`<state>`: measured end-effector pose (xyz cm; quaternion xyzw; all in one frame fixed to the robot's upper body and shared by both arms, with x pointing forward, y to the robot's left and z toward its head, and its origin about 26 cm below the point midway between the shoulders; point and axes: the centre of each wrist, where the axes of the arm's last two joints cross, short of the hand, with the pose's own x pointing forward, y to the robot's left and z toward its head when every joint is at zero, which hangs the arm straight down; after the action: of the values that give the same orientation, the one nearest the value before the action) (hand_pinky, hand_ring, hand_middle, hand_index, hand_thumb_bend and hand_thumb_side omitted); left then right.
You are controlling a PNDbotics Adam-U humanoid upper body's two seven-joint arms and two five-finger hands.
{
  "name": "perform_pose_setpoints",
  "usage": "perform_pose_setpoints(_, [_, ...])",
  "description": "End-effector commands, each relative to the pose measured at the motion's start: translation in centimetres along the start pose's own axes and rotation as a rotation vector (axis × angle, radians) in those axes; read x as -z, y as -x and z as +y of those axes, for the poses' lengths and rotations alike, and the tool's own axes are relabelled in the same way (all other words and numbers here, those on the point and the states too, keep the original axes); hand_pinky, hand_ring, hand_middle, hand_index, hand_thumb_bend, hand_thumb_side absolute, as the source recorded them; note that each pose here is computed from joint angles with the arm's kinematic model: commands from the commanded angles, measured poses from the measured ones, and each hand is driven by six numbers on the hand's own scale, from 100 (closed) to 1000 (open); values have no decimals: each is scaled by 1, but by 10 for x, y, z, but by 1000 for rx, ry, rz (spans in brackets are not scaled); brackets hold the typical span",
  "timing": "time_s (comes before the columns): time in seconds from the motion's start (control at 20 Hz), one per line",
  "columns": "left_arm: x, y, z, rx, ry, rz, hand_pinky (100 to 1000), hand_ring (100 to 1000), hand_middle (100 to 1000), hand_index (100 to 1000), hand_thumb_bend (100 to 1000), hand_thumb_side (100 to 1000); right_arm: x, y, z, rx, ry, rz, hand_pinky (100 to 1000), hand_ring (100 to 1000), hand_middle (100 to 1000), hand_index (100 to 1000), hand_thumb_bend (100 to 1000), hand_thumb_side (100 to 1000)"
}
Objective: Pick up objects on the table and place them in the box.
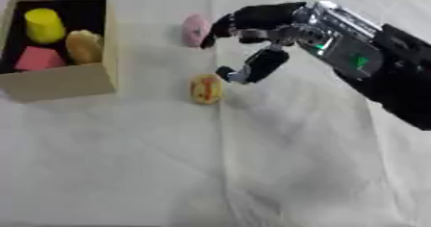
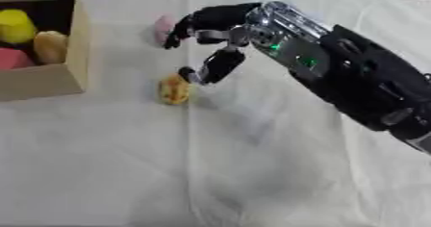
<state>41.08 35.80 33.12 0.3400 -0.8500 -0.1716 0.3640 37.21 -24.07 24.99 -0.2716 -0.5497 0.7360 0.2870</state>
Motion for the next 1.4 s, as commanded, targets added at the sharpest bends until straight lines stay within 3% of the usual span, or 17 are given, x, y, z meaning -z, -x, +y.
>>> perform_pose_setpoints(0.05, [4,-4,10,9,-15,-16,826,778,782,903,638,817,3,5,1,-18,-6,18,895,889,806,905,175,517])
perform_pose_setpoints(0.65, [2,-3,8,9,-6,-13,827,779,783,903,633,820,17,23,31,6,-78,55,893,883,800,877,225,454])
perform_pose_setpoints(1.0, [2,-2,8,9,-6,-13,828,780,784,903,629,821,15,21,28,37,-10,18,875,802,563,671,178,344])
perform_pose_setpoints(1.35, [2,-2,9,14,-4,-10,828,780,784,903,626,821,10,26,22,74,114,14,848,722,479,565,100,188])
perform_pose_setpoints(1.4, [2,-2,10,15,-4,-10,829,780,784,903,625,821,10,25,21,80,124,14,844,707,466,545,100,132])
